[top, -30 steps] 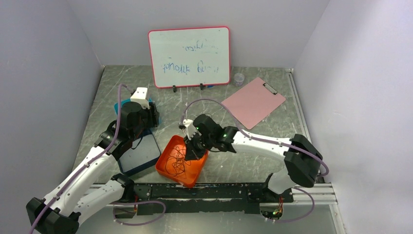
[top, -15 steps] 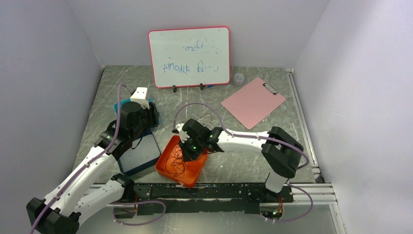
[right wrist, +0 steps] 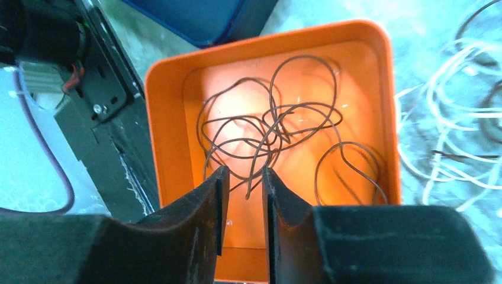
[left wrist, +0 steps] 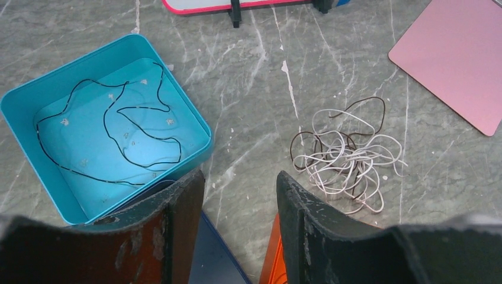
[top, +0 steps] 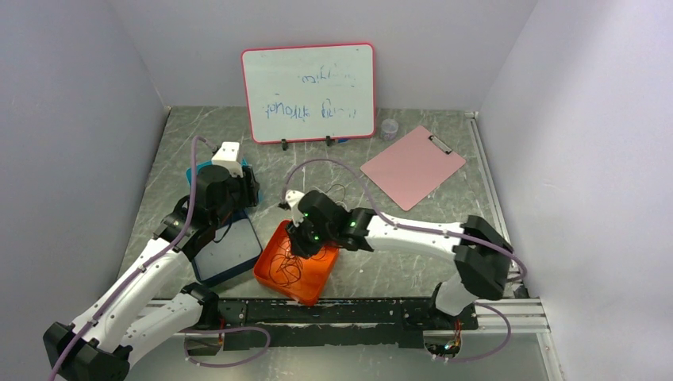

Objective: Untangle the cables

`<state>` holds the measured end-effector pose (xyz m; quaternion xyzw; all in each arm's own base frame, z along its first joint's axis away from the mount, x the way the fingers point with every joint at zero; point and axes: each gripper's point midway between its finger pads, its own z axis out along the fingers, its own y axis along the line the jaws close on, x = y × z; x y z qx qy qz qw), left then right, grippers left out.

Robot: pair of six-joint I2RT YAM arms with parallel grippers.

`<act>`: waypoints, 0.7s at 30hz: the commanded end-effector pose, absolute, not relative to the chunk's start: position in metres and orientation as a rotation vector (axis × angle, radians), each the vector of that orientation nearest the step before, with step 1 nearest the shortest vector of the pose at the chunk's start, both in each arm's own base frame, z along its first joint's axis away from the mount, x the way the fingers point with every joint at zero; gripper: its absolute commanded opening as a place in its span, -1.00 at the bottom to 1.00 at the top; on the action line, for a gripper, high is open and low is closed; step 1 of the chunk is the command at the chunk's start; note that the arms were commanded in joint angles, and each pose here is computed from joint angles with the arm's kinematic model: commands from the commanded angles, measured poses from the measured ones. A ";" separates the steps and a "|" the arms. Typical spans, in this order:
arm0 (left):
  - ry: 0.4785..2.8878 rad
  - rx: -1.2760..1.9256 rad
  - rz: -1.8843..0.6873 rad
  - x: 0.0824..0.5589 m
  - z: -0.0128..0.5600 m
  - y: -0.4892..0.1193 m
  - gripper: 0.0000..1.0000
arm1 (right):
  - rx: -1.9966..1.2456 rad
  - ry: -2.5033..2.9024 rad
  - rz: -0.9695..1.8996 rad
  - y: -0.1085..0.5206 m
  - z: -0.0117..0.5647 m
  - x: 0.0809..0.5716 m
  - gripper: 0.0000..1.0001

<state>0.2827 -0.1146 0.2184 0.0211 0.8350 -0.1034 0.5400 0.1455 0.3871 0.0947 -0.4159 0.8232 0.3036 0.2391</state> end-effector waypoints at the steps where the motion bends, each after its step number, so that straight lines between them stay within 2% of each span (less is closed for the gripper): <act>1: 1.959 0.024 -0.253 0.286 0.223 -0.111 0.08 | -1.025 2.131 0.796 0.387 0.143 0.165 -0.31; 6: 1.964 0.028 -0.257 0.287 0.222 -0.112 0.11 | -0.957 2.080 0.751 0.378 0.165 0.176 -0.17; 13: 1.985 0.067 -0.294 0.287 0.217 -0.121 0.11 | -0.689 2.088 0.528 0.341 0.176 0.219 -0.14; 21: 2.030 0.154 -0.396 0.287 0.209 -0.144 0.10 | -0.322 2.199 0.400 0.269 0.151 0.282 -0.14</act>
